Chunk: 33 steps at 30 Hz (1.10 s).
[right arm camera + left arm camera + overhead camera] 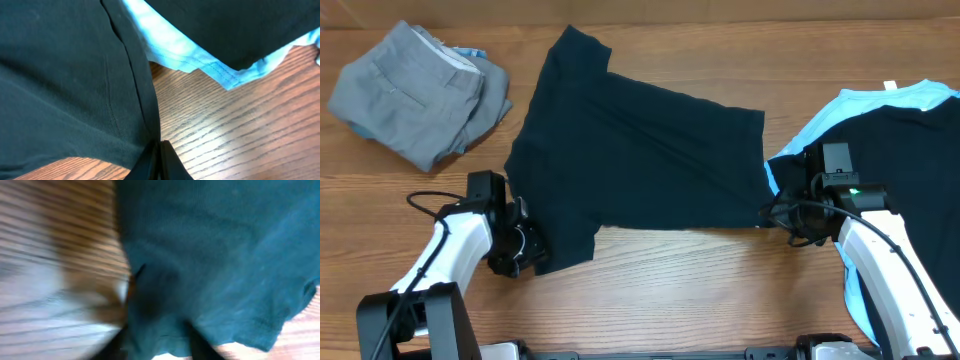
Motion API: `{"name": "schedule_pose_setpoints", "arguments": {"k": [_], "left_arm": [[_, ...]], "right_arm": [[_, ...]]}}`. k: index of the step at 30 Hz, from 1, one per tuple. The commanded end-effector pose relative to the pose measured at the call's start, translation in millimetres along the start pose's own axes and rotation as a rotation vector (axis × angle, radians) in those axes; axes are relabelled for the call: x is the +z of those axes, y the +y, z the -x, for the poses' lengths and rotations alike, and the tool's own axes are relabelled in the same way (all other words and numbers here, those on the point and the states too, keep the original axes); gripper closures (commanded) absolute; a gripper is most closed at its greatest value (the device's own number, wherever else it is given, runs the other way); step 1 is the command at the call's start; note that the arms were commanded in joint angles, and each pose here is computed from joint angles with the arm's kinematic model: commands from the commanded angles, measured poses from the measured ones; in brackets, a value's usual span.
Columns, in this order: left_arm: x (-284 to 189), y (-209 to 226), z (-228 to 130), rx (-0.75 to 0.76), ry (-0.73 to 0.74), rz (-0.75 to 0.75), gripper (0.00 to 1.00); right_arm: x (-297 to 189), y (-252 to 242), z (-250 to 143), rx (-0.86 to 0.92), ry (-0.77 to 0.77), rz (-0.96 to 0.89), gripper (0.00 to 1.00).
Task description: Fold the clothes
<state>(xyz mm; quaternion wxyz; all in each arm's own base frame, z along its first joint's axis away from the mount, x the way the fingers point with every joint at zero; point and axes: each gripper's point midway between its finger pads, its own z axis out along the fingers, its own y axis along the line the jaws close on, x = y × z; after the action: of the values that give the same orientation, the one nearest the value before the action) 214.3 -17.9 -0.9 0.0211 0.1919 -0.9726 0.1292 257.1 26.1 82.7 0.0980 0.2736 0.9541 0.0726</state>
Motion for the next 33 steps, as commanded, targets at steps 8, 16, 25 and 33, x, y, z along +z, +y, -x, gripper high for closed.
{"name": "schedule_pose_setpoints", "arguments": {"k": [8, 16, 25, 33], "left_arm": [[-39, -7, -6, -0.061, 0.067, -0.06, 0.96], [-109, 10, 0, -0.104, -0.033, 0.004, 0.96], [-121, 7, -2, -0.093, -0.08, -0.007, 0.96], [-121, 6, -4, -0.095, -0.072, -0.013, 0.96]], "right_arm": [[-8, -16, -4, 0.01, 0.002, -0.08, 0.96], [-8, -30, -27, 0.086, 0.092, -0.136, 0.64], [8, -23, -54, 0.1, 0.23, -0.077, 0.43], [46, -37, -89, 0.18, 0.313, -0.066, 0.43]]}}
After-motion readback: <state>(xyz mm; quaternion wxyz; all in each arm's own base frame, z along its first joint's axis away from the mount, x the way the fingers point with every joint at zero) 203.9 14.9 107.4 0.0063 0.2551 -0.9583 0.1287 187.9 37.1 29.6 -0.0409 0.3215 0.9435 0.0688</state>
